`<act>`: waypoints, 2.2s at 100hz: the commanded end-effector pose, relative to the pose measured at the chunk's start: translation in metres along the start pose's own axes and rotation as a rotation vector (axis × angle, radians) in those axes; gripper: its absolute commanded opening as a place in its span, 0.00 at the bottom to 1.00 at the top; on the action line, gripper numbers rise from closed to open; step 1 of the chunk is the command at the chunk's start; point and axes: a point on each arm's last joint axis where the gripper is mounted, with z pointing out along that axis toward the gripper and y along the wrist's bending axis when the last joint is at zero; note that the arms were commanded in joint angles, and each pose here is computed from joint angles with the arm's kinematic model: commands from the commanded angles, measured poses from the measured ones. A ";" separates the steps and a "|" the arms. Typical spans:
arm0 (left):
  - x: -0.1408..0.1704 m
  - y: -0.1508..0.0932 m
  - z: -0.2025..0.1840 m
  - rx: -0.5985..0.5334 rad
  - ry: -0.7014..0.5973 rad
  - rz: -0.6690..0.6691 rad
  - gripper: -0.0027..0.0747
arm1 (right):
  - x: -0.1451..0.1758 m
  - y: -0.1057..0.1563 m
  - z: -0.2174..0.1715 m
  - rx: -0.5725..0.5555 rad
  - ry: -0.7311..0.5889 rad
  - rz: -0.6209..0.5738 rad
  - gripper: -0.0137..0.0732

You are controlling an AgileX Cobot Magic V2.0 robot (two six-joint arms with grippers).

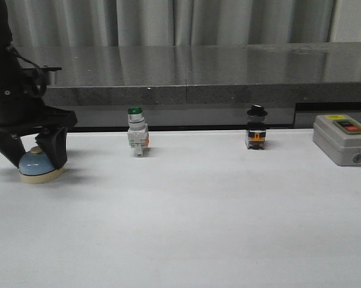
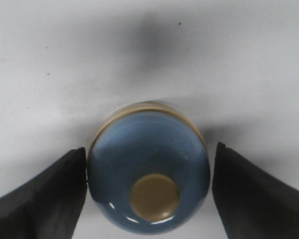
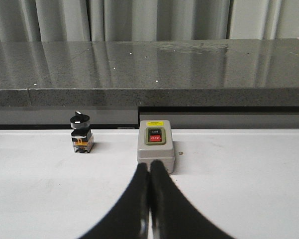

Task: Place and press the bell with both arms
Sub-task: 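Lower the left gripper over the blue bell and close on it, then lift the bell with the left gripper and carry it to table center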

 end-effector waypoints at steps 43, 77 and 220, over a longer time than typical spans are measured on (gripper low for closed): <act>-0.029 -0.009 -0.059 0.012 -0.114 0.019 0.49 | -0.012 0.000 -0.002 0.003 -0.101 -0.015 0.08; -0.059 -0.059 -0.133 0.061 -0.267 0.134 0.49 | -0.012 0.000 -0.002 0.003 -0.101 -0.015 0.08; -0.007 -0.234 -0.028 0.192 0.050 0.469 0.50 | -0.012 0.000 -0.002 0.003 -0.101 -0.015 0.08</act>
